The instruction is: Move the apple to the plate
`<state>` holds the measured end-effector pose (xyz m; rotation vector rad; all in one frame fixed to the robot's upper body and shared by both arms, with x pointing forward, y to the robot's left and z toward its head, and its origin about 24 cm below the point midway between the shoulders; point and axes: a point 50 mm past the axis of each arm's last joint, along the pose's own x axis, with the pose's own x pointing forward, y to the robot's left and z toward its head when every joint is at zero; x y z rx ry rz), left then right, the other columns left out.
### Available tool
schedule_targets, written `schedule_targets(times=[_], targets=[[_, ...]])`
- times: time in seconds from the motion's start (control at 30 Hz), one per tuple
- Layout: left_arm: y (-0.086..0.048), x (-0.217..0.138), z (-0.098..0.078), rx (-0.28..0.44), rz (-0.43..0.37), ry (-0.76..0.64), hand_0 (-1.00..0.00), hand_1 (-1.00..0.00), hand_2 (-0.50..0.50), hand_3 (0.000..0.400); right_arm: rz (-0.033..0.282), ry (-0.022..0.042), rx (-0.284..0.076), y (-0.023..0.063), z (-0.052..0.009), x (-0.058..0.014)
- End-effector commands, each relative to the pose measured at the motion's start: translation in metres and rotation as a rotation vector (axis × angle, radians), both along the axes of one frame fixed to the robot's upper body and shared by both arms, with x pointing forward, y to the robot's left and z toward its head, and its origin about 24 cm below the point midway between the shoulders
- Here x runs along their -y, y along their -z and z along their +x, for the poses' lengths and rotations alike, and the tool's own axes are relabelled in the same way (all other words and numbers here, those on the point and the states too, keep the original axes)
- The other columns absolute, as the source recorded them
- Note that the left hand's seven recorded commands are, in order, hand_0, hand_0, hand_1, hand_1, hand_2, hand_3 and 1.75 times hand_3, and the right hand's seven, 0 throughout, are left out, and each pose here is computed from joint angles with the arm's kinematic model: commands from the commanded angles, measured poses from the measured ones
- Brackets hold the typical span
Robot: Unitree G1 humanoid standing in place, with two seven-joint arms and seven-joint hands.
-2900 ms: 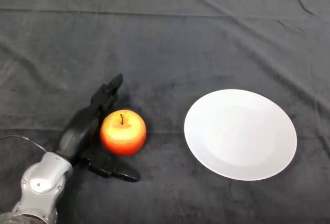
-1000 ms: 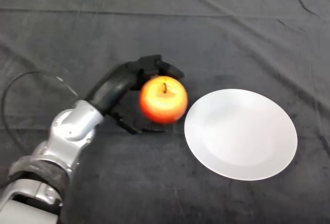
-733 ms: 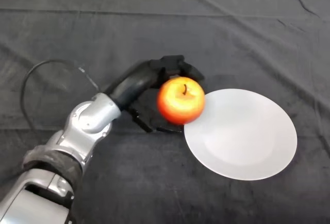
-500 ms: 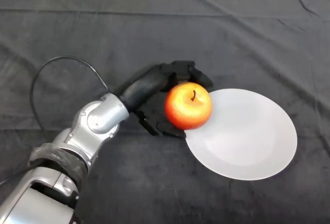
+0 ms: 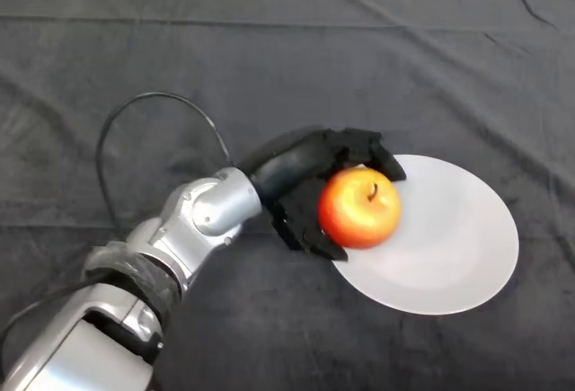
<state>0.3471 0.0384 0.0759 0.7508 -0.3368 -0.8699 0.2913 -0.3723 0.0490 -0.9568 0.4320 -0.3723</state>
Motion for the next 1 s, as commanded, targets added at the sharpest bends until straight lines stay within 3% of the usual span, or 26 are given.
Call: schedule_targets(times=[0.03, 0.3, 0.33, 0.4, 0.43, 0.47, 0.57, 0.6, 0.63, 1.0], targets=[[-0.024, 0.012, 0.008, 0.086, 0.066, 0.047, -1.0, -0.95, -0.02, 0.4, 0.034, 0.0022, -0.173, 0.0452, -0.0253, -0.0084], [-0.017, 0.022, 0.004, 0.093, 0.156, 0.093, -1.0, -0.89, -0.05, 0.4, 0.034, 0.0022, -0.173, 0.0452, -0.0253, -0.0083], [-0.017, 0.023, 0.004, 0.095, 0.167, 0.097, -1.0, -0.8, -0.1, 0.4, 0.034, 0.0022, -0.173, 0.0452, -0.0253, -0.0083], [-0.016, 0.024, 0.003, 0.099, 0.185, 0.104, -0.86, -0.63, -0.12, 0.344, 0.034, 0.0022, -0.173, 0.0452, -0.0253, -0.0083], [-0.016, 0.025, 0.003, 0.102, 0.195, 0.106, -0.55, -0.04, -0.25, 0.218, 0.034, 0.0022, -0.173, 0.0452, -0.0253, -0.0083], [-0.016, 0.025, 0.003, 0.104, 0.203, 0.107, -0.42, 0.0, -0.21, 0.166, 0.034, 0.0022, -0.173, 0.0452, -0.0253, -0.0083], [-0.015, 0.025, 0.004, 0.11, 0.225, 0.108, -0.38, 0.0, -0.19, 0.154, 0.034, 0.0022, -0.173, 0.0452, -0.0253, -0.0083], [-0.015, 0.025, 0.004, 0.112, 0.231, 0.107, -0.27, 0.0, -0.14, 0.108, 0.034, 0.0022, -0.173, 0.0452, -0.0253, -0.0083], [-0.014, 0.025, 0.004, 0.114, 0.238, 0.106, 0.0, 0.0, 0.0, 0.0, 0.034, 0.0021, -0.173, 0.0452, -0.0253, -0.0083], [-0.012, 0.006, 0.011, 0.126, 0.286, 0.054, 0.0, 0.0, 0.0, 0.0, 0.034, 0.0021, -0.173, 0.0452, -0.0252, -0.0083]])
